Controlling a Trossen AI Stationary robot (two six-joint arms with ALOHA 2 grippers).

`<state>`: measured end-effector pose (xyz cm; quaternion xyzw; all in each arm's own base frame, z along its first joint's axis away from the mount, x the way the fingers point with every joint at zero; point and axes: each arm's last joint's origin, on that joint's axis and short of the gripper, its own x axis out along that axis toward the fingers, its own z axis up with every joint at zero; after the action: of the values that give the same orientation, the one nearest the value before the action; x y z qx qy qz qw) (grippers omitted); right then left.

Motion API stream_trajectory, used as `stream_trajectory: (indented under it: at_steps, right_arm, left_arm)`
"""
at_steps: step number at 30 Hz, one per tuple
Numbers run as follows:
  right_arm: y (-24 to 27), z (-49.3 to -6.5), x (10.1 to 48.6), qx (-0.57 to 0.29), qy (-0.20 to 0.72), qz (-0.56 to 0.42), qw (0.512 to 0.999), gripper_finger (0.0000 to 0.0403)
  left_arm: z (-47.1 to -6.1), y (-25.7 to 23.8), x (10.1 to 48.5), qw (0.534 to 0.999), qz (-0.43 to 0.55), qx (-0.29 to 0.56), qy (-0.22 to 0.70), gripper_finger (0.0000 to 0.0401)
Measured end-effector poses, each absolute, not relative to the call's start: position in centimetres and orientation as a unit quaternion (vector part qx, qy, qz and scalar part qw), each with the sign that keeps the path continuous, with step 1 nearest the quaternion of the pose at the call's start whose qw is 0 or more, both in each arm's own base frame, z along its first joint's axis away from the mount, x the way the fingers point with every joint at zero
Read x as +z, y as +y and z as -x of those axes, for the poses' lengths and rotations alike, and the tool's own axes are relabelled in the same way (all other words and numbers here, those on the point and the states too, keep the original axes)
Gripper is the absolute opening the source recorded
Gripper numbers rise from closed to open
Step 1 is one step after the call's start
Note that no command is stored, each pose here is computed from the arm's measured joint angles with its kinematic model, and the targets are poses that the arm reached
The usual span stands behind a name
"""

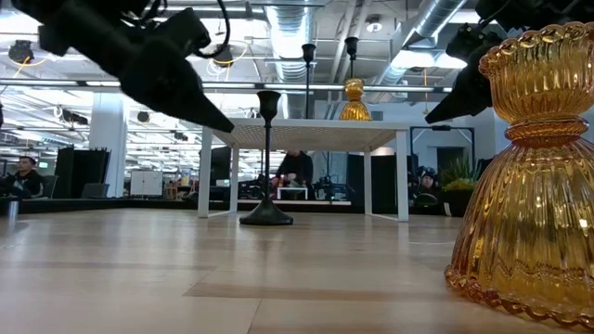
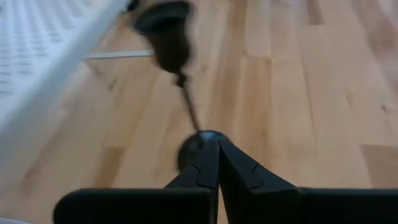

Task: Pick & Place candle stick holders
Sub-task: Put the black candle holder on the shelf

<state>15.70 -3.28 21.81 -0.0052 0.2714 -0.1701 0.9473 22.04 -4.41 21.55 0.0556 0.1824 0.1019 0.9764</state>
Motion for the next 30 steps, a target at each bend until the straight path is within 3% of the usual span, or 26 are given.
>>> stream_trajectory:
  at_steps: [14,30]
  right_arm:
    - [-3.3,-15.7,21.8,-0.170,0.272,0.006,0.947,0.0000]
    - [-3.3,-15.7,21.8,-0.170,0.273,0.006,0.947,0.0000]
  left_arm:
    - [-22.3,-10.1,20.1,0.976,0.031,0.190,0.097,0.0003]
    - [-26.0,-9.8,17.6,0.963,0.027,0.249,0.096,0.0017]
